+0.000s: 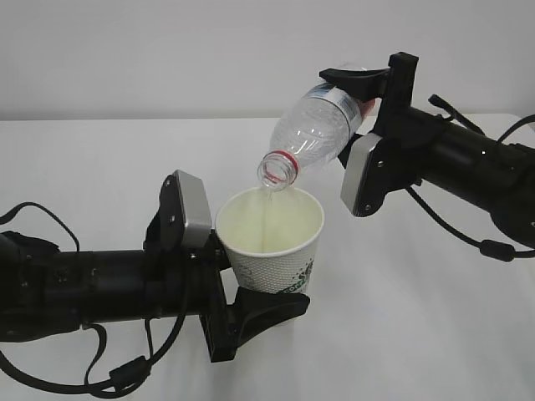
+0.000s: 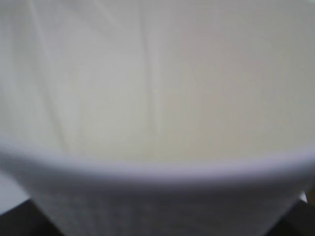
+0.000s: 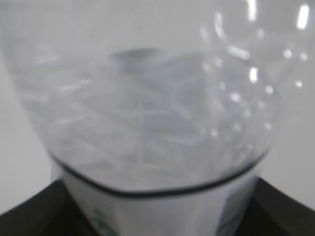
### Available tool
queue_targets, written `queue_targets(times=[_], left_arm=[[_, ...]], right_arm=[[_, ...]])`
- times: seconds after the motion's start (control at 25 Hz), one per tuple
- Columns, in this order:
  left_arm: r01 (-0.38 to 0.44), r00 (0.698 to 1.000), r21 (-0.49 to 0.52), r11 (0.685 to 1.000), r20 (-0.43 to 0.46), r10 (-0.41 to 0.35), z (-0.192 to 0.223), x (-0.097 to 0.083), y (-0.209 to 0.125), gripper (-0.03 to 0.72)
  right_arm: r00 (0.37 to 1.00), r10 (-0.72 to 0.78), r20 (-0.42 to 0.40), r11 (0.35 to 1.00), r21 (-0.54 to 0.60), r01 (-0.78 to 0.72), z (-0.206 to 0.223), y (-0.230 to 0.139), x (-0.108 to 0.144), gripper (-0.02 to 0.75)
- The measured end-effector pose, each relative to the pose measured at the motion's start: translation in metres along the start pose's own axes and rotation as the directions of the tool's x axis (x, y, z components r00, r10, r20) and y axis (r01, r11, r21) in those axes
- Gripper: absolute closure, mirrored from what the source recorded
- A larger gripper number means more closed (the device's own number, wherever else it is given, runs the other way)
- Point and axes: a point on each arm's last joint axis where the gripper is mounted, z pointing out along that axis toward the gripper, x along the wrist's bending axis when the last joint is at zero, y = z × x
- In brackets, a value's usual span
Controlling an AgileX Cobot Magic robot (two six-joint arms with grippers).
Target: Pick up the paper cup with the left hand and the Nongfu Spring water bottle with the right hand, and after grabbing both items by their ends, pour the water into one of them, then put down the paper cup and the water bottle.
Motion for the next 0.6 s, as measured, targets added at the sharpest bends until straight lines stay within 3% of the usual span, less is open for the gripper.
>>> queue_targets(times=[0.6], left_arm=[[0.000, 1.000, 0.000, 1.000, -0.001, 0.000, 0.0000, 0.0001, 0.0000, 0.123]], right_arm=[[1.000, -0.008, 0.004, 1.000, 0.000, 0.008, 0.0008, -0.0003, -0.0010, 0.206]])
